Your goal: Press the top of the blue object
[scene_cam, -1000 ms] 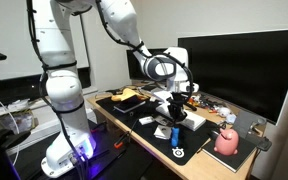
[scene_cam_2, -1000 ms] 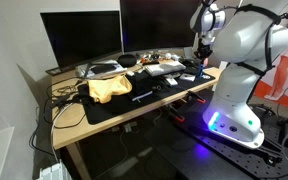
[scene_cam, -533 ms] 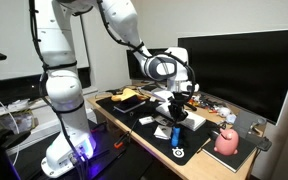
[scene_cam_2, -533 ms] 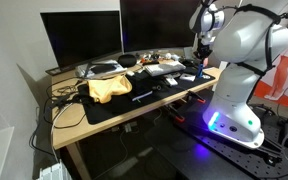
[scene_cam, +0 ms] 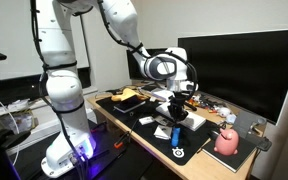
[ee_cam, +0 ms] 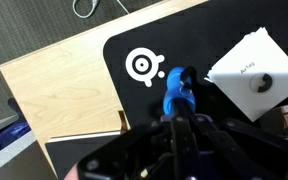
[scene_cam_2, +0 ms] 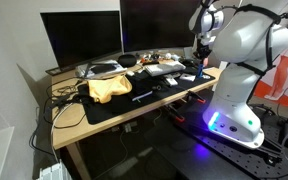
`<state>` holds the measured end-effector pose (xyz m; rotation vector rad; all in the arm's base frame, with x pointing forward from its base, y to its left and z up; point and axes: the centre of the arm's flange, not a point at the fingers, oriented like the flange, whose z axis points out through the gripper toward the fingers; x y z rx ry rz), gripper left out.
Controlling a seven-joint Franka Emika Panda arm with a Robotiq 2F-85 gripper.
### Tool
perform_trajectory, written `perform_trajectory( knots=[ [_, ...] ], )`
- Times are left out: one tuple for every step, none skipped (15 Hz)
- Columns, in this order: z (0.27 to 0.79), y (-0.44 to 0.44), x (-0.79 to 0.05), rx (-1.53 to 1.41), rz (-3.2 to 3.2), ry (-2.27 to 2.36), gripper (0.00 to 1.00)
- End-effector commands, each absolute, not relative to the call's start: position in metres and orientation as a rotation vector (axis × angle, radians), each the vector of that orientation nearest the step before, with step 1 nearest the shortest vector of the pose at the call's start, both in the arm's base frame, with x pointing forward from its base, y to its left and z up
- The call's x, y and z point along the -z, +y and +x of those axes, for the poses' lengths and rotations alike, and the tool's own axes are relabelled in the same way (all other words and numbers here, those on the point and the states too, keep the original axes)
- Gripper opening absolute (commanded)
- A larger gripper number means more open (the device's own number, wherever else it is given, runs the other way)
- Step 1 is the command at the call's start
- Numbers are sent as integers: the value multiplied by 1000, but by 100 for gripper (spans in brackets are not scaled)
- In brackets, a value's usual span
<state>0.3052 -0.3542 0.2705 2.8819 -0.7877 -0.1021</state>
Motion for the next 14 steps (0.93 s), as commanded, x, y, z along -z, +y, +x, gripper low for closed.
perform_trajectory(
  knots=[
    [304,-342,-235,190,2874,-783,0],
    [304,-342,-235,191,2873,-779,0],
    [303,-341,-235,195,2875,-772,0],
    [302,-340,-234,197,2875,-766,0],
    [301,-339,-234,205,2875,-753,0],
    [300,-338,-234,213,2876,-739,0],
    [299,-337,-233,216,2873,-725,0],
    [298,-336,-233,219,2872,-712,0],
    [297,-336,-232,222,2872,-699,0],
    [297,-336,-232,225,2872,-688,0],
    [297,-335,-231,230,2872,-678,0],
    [297,-334,-230,232,2872,-671,0],
    [297,-333,-230,235,2873,-662,0],
    [297,-332,-229,239,2873,-653,0]
  ],
)
